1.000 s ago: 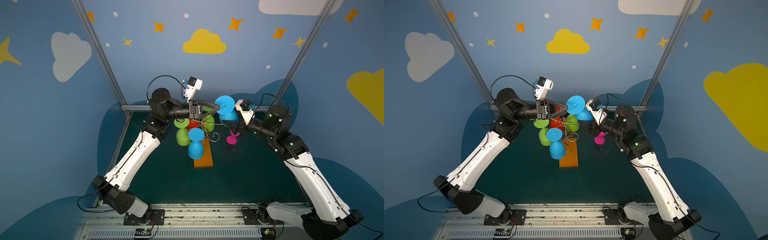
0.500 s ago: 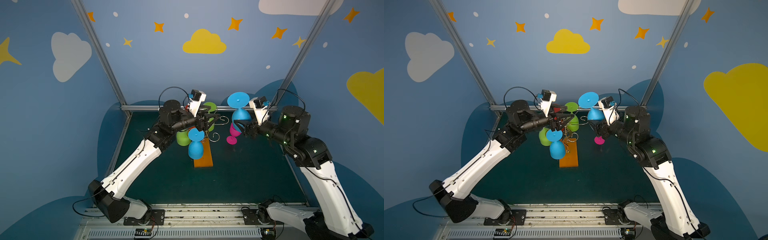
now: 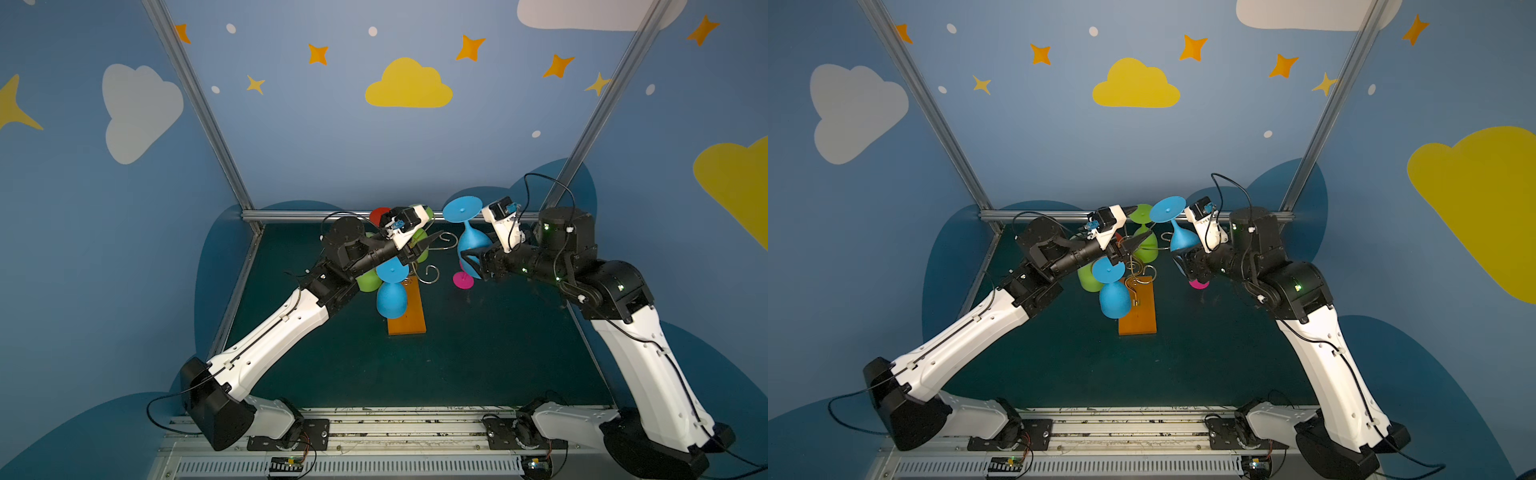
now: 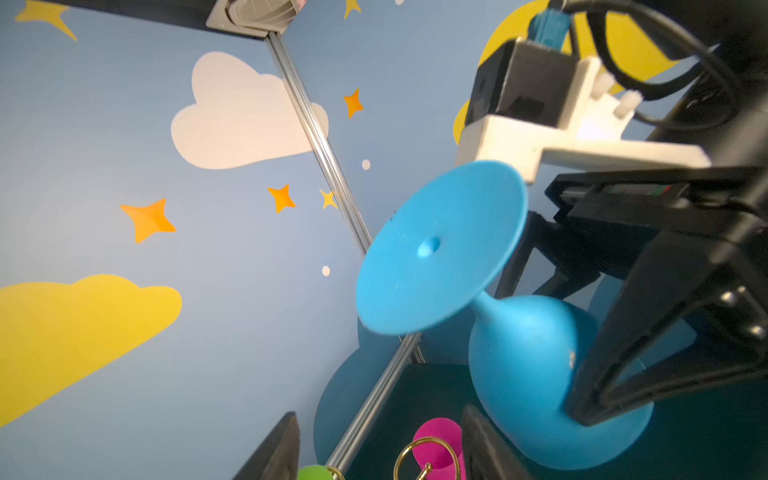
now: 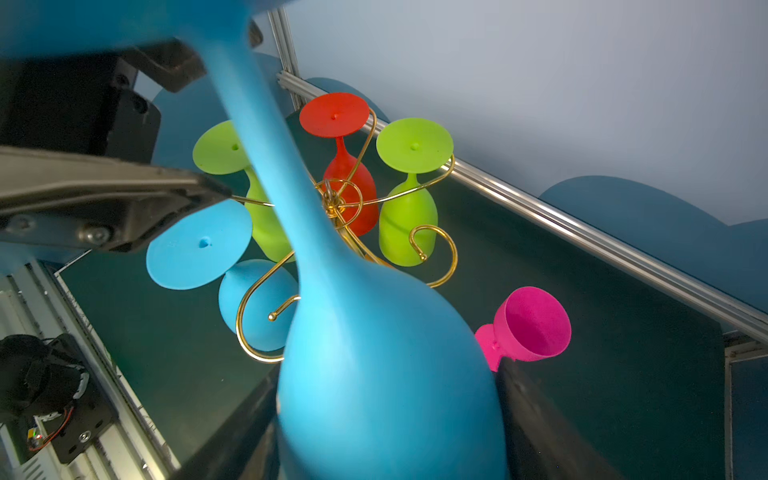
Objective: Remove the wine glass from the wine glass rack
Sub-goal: 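Close the right gripper on the blue glass bowl while the left gripper holds the foot, then pull the blue glass away with the right gripper while the left gripper releases the foot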
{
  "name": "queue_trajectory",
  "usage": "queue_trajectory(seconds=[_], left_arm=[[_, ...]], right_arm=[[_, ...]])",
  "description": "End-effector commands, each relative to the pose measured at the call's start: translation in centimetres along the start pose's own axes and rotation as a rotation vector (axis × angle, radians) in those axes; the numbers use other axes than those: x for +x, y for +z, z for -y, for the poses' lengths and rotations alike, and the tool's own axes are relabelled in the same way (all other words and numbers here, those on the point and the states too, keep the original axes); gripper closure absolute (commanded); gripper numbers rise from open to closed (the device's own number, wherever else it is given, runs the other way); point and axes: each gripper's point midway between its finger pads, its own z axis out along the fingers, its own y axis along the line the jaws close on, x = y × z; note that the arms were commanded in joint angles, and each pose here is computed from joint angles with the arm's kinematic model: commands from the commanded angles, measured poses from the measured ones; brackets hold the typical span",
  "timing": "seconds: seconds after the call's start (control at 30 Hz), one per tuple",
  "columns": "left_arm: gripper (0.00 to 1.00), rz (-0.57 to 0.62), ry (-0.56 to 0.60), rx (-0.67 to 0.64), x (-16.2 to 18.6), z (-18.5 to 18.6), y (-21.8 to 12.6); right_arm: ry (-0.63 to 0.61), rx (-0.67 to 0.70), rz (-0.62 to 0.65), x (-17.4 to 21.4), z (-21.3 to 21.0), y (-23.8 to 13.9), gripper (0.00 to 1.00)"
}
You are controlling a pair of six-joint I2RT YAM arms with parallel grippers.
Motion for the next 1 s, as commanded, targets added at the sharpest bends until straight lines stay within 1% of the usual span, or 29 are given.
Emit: queue_trajectory(seconds=[0.0,0.3,0.43,0.67,0.73,0.8,0.9,0.97], left_arm=[[0.4,0.099,0.114,-0.008,-3.0,-0.2,-0.5],[0.51,0.105,0.151,0.049,-3.0,0.9,-0.1],[0.56,0.097,0.154,0.073,-2.9,1.3,0.0],[0.72,0.089,0.157,0.078,-2.7,1.4,0.0],[0.84,0.091,0.156,0.075,-2.7,1.4,0.0],[0.92,0.097,0.157,0.063,-2.8,1.2,0.0],[0.96,0.109,0.16,0.042,-3.1,0.9,-0.1],[0.97,0.113,0.16,0.032,-3.2,0.8,-0.2]], right_arm=[[0.009,-0.001,-0.009,-0.3,-0.3,-0.5,0.8],[-0.003,-0.045,-0.057,0.2,-1.6,0.6,0.85],[-0.008,-0.052,-0.073,0.4,-1.9,1.0,0.86],[-0.003,-0.063,-0.081,0.5,-2.2,1.3,0.86],[-0.002,-0.066,-0.086,0.6,-2.3,1.3,0.85],[-0.003,-0.072,-0.086,0.6,-2.5,1.4,0.85],[0.002,-0.078,-0.084,0.5,-2.6,1.4,0.84],[0.006,-0.088,-0.079,0.4,-2.8,1.4,0.83]])
